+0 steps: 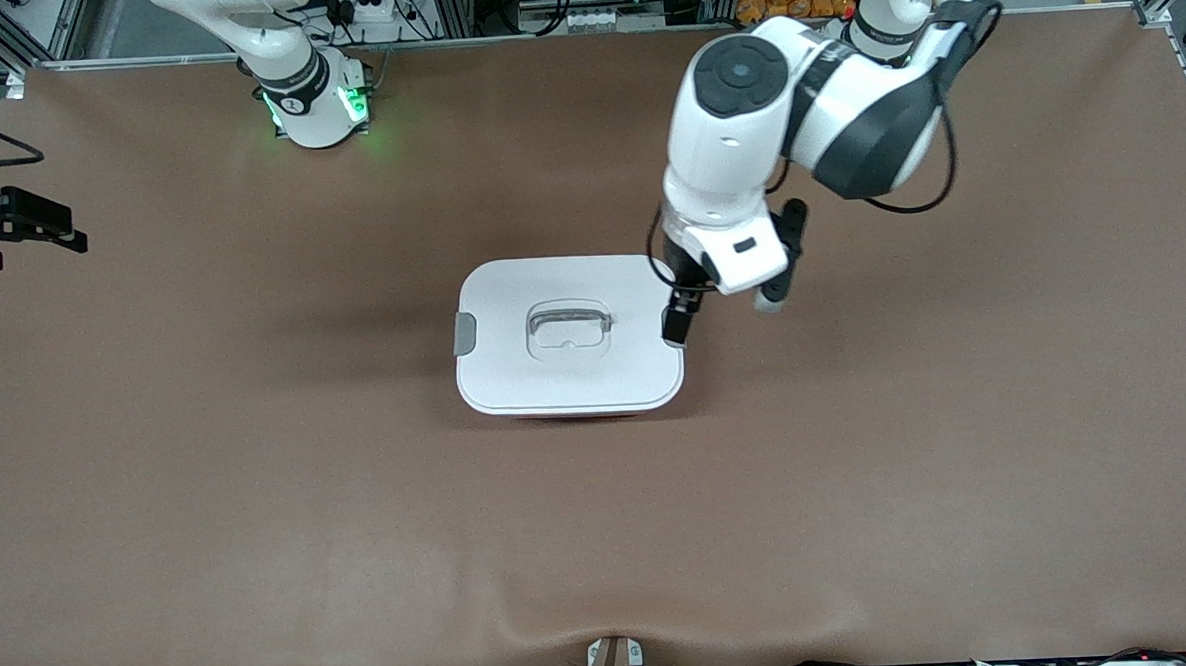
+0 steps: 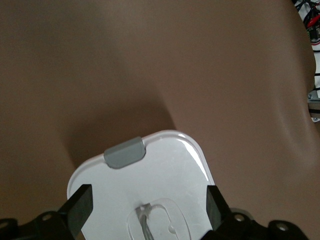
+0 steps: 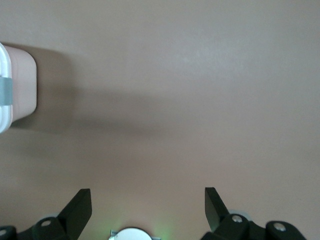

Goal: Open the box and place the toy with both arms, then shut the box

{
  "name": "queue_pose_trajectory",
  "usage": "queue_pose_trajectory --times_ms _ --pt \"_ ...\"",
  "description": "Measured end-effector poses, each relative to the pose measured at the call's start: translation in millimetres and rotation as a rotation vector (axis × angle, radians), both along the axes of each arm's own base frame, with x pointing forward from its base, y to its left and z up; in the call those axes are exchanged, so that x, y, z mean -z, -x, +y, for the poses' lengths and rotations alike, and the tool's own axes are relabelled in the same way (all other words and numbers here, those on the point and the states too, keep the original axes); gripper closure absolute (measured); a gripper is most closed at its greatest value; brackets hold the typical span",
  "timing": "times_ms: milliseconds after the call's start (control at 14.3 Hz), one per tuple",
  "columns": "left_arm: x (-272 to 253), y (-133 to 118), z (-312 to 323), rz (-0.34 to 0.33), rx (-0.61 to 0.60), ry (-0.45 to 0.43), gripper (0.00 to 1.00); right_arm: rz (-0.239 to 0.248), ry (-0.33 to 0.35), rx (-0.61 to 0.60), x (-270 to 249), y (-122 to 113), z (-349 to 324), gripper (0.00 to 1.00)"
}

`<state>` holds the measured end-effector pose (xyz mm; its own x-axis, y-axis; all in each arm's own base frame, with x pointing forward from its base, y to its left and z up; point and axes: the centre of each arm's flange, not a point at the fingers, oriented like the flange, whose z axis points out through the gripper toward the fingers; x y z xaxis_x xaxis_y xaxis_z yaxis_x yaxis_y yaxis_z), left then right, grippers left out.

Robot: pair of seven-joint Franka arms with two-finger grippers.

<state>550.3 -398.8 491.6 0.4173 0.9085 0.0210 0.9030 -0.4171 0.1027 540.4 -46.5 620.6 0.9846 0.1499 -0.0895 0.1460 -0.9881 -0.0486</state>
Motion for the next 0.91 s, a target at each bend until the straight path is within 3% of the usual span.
queue_pose_trajectory --times_ms 140,560,909 --pt "-8 -11 30 0.02 0.095 -0.039 0.0 -0.036 0.004 0.021 -2 10 11 0.0" --pt "-56 -18 113 0.078 0.479 -0.149 0.0 -0.067 0.012 0.107 -6 21 26 0.0" --pt "-87 -35 206 0.104 0.679 -0.125 0.0 -0.079 0.013 0.136 -11 17 12 0.0"
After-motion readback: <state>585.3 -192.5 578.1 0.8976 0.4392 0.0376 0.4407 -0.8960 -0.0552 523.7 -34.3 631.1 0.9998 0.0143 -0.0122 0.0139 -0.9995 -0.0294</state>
